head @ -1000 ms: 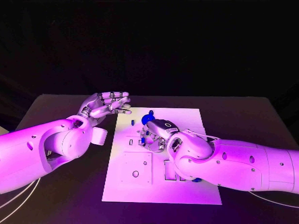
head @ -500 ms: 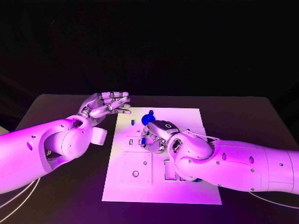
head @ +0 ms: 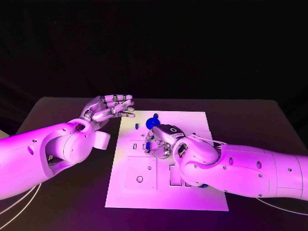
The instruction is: Assemble the parts on the task board
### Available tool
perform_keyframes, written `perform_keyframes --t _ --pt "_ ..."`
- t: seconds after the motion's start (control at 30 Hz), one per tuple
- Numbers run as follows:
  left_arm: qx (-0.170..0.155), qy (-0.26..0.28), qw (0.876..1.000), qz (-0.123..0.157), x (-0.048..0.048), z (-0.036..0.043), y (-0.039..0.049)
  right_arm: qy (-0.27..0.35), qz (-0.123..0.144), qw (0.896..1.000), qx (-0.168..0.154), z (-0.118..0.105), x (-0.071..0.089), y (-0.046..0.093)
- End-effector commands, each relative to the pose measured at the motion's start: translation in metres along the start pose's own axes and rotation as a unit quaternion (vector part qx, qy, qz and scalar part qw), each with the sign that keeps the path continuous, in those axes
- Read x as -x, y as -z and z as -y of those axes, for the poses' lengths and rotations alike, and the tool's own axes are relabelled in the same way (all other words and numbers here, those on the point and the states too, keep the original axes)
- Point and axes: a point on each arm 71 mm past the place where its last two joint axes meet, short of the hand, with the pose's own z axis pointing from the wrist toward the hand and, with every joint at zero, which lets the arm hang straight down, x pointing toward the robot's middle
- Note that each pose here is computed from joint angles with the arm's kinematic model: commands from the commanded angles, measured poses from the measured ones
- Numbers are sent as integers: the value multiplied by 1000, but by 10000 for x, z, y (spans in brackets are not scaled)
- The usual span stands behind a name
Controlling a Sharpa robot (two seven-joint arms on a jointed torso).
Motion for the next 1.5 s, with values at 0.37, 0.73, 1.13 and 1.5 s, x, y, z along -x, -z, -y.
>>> perform_keyframes --t 0.37,0.73,1.13,1.5 --pt "-2 3 1000 -8 -11 4 -4 -9 19 1000 14 -18 25 10" --pt "23 -29 999 -38 7 -49 -28 -56 48 993 87 23 242 136" --pt "119 -163 973 -109 -1 -185 -45 -118 60 985 114 318 811 378" --pt "253 -347 889 -159 -142 -162 -157 -190 98 977 23 918 1234 507"
